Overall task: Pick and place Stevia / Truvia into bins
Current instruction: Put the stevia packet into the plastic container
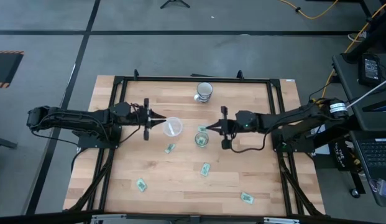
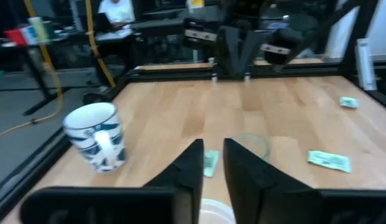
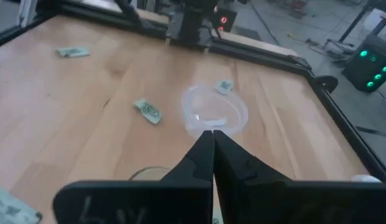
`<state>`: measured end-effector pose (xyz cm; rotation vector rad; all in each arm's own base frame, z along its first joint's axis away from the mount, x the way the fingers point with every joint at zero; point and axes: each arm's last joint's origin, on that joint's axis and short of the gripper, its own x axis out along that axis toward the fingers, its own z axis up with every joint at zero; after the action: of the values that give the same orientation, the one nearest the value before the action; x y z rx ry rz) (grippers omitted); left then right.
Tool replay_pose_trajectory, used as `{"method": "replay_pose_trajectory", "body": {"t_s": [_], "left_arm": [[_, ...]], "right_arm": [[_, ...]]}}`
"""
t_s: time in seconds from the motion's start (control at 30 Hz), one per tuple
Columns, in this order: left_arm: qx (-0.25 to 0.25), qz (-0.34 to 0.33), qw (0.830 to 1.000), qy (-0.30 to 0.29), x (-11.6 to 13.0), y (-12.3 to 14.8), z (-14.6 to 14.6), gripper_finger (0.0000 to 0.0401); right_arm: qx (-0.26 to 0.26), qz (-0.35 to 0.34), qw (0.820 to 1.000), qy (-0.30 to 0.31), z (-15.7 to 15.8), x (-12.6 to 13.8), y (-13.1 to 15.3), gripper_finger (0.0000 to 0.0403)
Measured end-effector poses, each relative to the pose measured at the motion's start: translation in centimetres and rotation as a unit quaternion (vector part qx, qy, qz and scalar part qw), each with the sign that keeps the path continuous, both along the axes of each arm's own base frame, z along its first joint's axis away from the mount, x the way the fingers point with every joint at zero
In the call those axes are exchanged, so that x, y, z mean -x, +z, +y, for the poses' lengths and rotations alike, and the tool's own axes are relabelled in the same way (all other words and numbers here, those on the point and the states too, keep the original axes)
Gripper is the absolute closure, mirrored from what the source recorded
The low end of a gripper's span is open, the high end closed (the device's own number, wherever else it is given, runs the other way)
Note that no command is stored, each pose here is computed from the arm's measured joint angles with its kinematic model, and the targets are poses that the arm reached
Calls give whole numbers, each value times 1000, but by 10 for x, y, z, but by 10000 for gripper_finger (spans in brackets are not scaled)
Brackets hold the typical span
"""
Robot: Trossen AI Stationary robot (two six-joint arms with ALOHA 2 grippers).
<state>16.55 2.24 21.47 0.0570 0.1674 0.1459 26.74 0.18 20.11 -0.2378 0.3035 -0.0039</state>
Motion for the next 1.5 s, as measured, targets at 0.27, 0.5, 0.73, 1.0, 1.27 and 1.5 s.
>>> {"method": "replay_pose_trajectory", "body": {"t_s": [0.27, 0.5, 0.73, 1.0, 1.27, 1.5], "left_arm": [[-38, 9, 999, 12, 0, -1, 1, 245], [18, 11, 998, 59, 1, -3, 3, 212], [79, 67, 982, 156, 7, -17, 7, 212], [175, 154, 942, 243, 20, -40, 7, 212], [260, 193, 905, 276, 26, -41, 7, 212], [263, 263, 873, 314, 23, -9, 9, 212]], "right_arm": [[15, -72, 997, -10, -23, 10, -4, 397], [4, -101, 995, 10, -47, 17, -4, 396], [9, -122, 992, 0, -52, 17, 0, 396], [10, -127, 992, 0, -52, 17, 1, 396], [11, -127, 992, 0, -52, 17, 1, 396], [13, -136, 991, 0, -52, 17, 3, 396]]}}
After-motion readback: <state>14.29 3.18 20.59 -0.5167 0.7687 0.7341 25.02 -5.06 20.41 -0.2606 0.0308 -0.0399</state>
